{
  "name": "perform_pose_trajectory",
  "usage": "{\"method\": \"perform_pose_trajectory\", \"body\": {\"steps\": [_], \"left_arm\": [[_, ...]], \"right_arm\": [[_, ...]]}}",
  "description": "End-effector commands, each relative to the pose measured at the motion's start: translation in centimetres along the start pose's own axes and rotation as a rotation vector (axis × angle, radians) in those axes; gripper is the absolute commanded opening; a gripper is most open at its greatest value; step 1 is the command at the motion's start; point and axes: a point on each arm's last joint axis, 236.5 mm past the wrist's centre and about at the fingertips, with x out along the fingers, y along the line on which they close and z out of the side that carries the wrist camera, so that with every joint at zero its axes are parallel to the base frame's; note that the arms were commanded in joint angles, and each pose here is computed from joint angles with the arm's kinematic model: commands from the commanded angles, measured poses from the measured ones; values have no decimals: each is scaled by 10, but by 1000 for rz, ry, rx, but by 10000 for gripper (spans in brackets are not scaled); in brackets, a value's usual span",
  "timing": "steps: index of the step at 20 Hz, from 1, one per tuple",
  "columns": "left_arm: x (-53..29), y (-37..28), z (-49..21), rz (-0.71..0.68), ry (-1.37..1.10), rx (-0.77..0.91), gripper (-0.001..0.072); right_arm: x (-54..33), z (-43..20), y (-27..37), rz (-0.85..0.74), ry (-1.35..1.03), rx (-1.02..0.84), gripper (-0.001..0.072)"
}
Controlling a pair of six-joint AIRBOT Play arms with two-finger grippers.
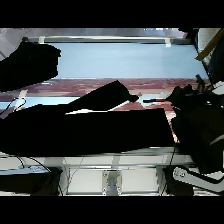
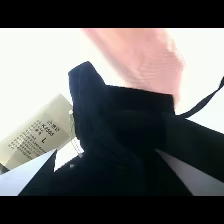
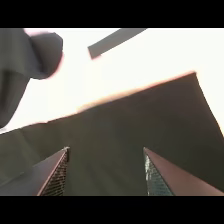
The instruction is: Fold the clothes and pants, and hang the long-sleeved shirts on hangers.
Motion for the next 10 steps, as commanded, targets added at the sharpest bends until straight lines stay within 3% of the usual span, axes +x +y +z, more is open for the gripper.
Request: {"method": "perform_pose_trajectory", "body": {"steps": [1, 2, 3, 4, 5, 10], "left_arm": [[38, 9, -13, 48, 92, 36, 687], [42, 5, -14, 29, 98, 54, 676], [45, -4, -17, -14, 114, 85, 527], [46, -16, -20, -66, 125, 119, 180], [46, -26, -22, -106, 127, 162, 22], [43, -44, -12, -109, 103, 224, 12]], "right_arm": [[54, 23, 26, 74, -25, 28, 538], [64, 24, 34, 76, -14, 6, 538], [75, 25, 43, 81, 6, -16, 537], [84, 25, 50, 84, 22, -35, 536], [95, 25, 57, 87, 39, -52, 536], [139, 29, 67, 93, 119, -63, 532]]}}
